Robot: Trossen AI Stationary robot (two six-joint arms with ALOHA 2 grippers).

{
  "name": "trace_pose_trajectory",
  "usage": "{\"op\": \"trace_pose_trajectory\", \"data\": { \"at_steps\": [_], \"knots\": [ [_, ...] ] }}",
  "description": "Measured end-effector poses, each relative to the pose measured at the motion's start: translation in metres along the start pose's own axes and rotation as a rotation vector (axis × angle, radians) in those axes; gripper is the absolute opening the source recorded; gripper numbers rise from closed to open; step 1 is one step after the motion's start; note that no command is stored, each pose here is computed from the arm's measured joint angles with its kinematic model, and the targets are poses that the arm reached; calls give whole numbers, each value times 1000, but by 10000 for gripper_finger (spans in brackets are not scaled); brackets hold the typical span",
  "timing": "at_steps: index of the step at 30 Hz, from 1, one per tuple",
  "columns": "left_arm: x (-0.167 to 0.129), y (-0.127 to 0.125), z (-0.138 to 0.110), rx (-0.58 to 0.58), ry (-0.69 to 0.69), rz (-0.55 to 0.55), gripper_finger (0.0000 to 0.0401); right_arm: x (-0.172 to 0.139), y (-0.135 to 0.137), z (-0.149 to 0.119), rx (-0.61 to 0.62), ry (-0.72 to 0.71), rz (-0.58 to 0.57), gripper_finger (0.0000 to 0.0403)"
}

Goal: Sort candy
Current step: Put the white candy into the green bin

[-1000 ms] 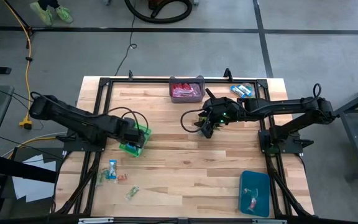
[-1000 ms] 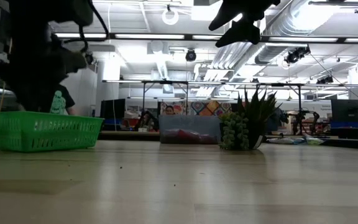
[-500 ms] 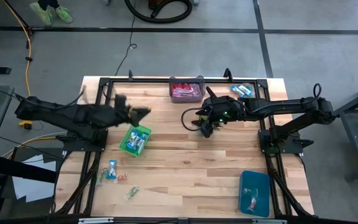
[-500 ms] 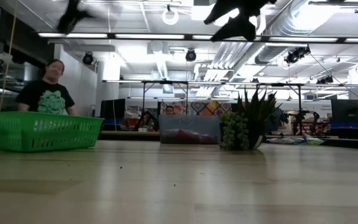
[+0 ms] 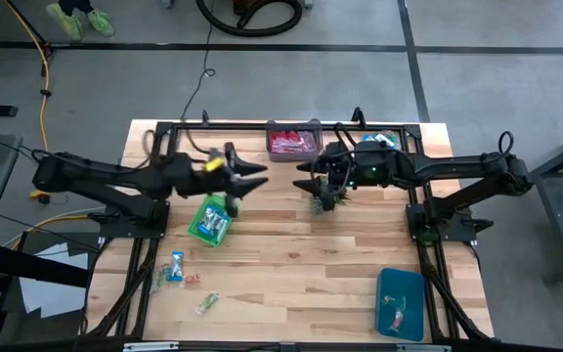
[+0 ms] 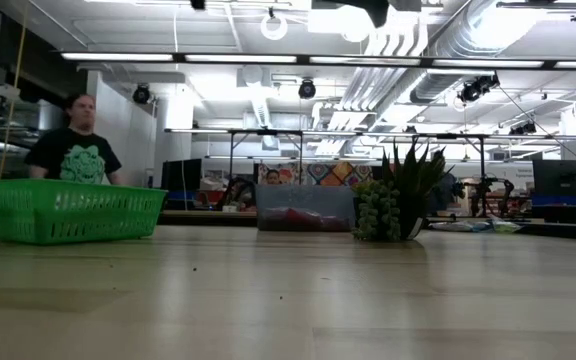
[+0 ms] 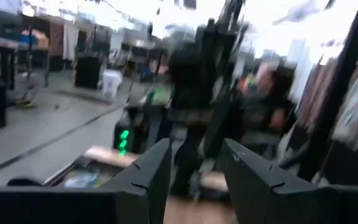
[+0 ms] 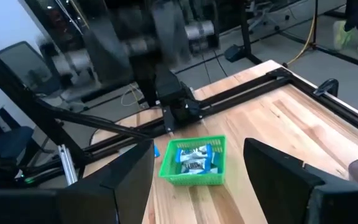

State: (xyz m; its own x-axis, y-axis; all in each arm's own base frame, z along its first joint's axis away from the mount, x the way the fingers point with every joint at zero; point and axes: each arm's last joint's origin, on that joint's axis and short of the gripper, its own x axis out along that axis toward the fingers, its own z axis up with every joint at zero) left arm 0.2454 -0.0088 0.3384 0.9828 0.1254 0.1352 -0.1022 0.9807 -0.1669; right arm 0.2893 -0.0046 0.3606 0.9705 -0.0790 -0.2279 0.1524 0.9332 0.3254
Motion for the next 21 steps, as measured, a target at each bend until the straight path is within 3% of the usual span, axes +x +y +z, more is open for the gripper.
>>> {"op": "trace_pose_trajectory", "data": {
  "at_steps": [5,12,19,21],
  "knots": [
    [16,-6,-19,89,37,-76,127,0,0,0,3,0,0,244],
    [17,-13,-19,182,11,-114,127,0,1,0,1,-2,4,244],
    [15,-13,-16,147,6,-105,127,0,0,-2,4,17,-7,244],
    [14,-13,-16,141,4,-105,127,-1,-5,-6,44,56,-68,244]
  ]
}}
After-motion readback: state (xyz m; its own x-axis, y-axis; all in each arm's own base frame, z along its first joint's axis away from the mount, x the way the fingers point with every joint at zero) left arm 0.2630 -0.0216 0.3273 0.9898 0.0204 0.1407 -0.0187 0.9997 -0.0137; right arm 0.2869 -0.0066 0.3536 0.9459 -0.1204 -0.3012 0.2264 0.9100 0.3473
